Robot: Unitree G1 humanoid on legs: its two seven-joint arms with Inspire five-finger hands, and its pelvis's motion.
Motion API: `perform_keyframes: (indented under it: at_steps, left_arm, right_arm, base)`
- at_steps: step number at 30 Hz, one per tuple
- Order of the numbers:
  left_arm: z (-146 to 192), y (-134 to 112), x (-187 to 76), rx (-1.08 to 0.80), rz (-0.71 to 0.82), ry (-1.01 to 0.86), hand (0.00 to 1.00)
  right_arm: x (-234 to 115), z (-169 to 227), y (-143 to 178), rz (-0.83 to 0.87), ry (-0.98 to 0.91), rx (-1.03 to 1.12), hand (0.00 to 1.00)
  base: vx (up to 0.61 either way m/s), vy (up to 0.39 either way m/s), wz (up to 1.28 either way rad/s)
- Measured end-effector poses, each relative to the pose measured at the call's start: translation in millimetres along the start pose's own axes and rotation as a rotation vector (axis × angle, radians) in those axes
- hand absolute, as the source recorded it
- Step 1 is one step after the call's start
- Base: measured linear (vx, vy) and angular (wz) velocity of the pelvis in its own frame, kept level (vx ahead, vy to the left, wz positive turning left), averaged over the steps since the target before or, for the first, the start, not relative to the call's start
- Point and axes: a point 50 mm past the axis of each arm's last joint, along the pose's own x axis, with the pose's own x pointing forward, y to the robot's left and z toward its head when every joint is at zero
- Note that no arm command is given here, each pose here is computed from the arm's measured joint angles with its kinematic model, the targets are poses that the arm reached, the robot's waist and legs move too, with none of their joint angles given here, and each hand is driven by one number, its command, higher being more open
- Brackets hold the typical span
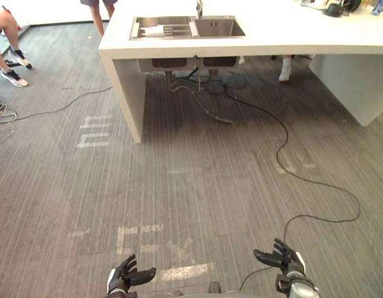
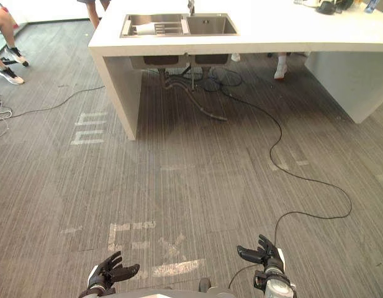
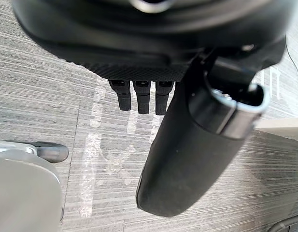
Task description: Walk over to the sink, pick up the cup, carry it to the dishwasher, place the cup inside the dishwasher, then close the dishwasher door
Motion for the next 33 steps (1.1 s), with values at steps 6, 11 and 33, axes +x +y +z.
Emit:
perform_keyframes:
  at_steps: [6,11,33]
  left_arm:
    - [6.1,0.7,-0.5,-0.025,0.0,-0.029,0.9]
    - [19.2,5.8,4.1,-0.033,0.038,-0.064,0.9]
    - [89.8,-33.8,-3.3,-0.184,-0.068,-0.365,0.9]
  right_arm:
    - [0.5,7.5,5.4,0.01,-0.032,-0.004,0.9]
    - [4.4,19.1,10.4,0.039,-0.064,-0.04,0.9]
    - [1.5,22.8,11.3,-0.003,-0.114,0.009,0.9]
  base:
    - [0.08,0.051,0.01]
    - [0.42,-0.022,0.06]
    - [0.63,-0.102,0.07]
